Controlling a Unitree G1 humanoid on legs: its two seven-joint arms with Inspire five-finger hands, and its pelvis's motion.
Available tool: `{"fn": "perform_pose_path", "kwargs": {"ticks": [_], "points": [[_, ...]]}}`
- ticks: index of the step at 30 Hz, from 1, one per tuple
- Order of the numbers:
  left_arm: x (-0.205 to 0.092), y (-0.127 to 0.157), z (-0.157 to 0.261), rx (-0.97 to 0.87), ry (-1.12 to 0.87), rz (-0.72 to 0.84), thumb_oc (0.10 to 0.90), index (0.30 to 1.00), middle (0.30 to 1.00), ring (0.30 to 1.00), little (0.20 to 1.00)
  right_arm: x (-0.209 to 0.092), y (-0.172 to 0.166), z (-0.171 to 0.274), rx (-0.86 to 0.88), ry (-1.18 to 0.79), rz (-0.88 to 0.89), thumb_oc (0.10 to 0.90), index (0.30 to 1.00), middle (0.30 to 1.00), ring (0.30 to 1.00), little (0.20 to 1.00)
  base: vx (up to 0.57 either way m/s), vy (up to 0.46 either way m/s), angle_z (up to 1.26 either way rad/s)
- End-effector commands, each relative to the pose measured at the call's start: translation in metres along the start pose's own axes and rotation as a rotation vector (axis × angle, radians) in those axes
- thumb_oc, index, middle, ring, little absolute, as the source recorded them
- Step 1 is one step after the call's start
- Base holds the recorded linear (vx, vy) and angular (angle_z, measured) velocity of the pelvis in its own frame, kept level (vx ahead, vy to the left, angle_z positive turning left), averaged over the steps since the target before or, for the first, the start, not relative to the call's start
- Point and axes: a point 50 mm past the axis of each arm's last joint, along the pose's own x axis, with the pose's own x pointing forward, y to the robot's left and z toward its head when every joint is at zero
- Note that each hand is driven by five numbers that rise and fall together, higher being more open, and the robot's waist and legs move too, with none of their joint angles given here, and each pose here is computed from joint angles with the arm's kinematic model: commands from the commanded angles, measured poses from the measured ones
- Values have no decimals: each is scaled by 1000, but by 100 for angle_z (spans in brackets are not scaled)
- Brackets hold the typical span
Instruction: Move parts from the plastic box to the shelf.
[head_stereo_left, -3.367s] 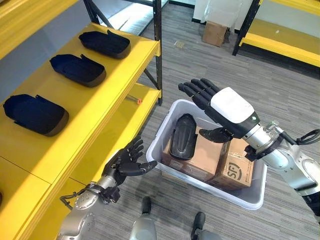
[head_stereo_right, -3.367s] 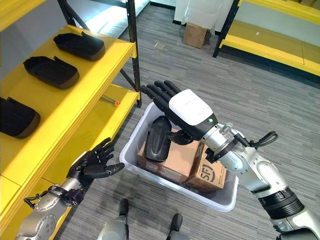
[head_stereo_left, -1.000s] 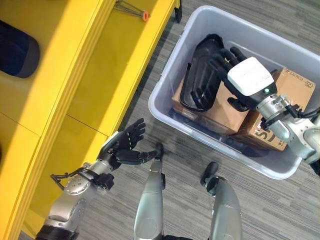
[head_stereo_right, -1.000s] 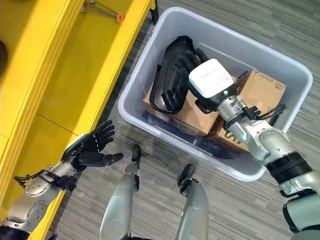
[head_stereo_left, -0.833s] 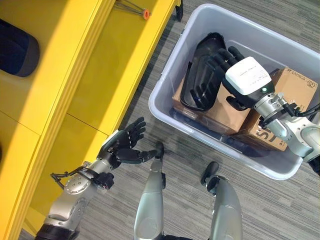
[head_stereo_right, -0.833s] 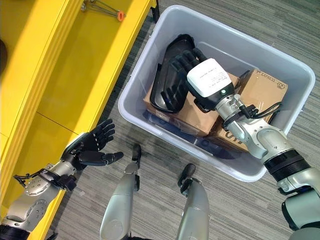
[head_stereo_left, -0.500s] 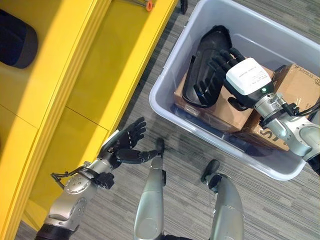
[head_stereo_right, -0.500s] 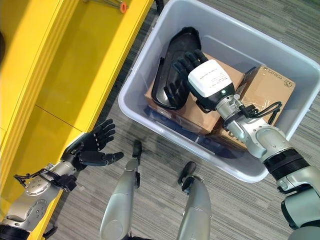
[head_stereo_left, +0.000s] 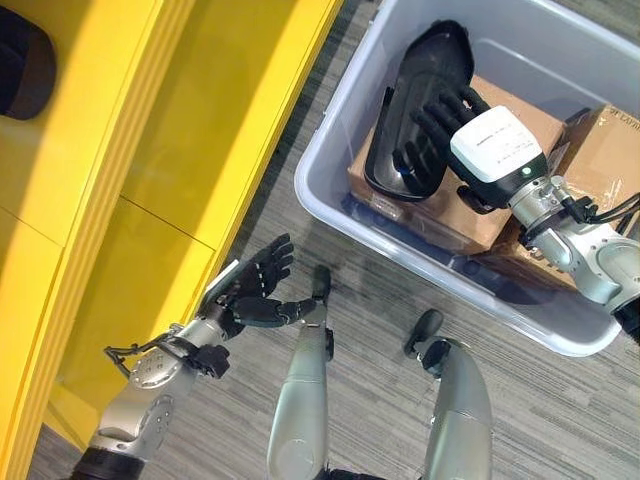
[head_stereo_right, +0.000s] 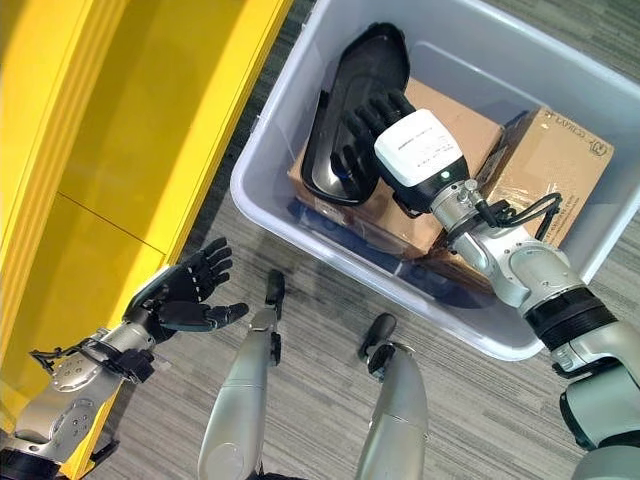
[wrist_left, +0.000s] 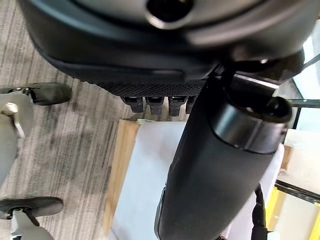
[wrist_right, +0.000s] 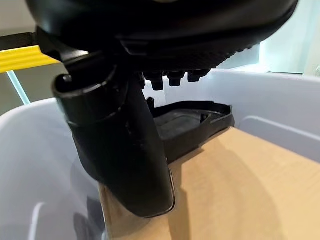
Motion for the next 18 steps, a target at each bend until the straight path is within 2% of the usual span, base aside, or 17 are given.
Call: {"fn": "perform_pose_path", "kwargs": {"ticks": [1, 18], "points": [[-1, -10, 20, 1, -127, -60, 900, 1000, 1000, 1000, 1000, 18, -50, -13, -90, -17, -205, 900, 1000, 1000, 1000, 1000, -13, 36, 1], [-8, 1, 24, -10, -168, 21, 900, 1000, 1000, 1000, 1000, 18, -69, -13, -162, -38, -234, 900, 1000, 1000, 1000, 1000, 9, 16, -2]]}}
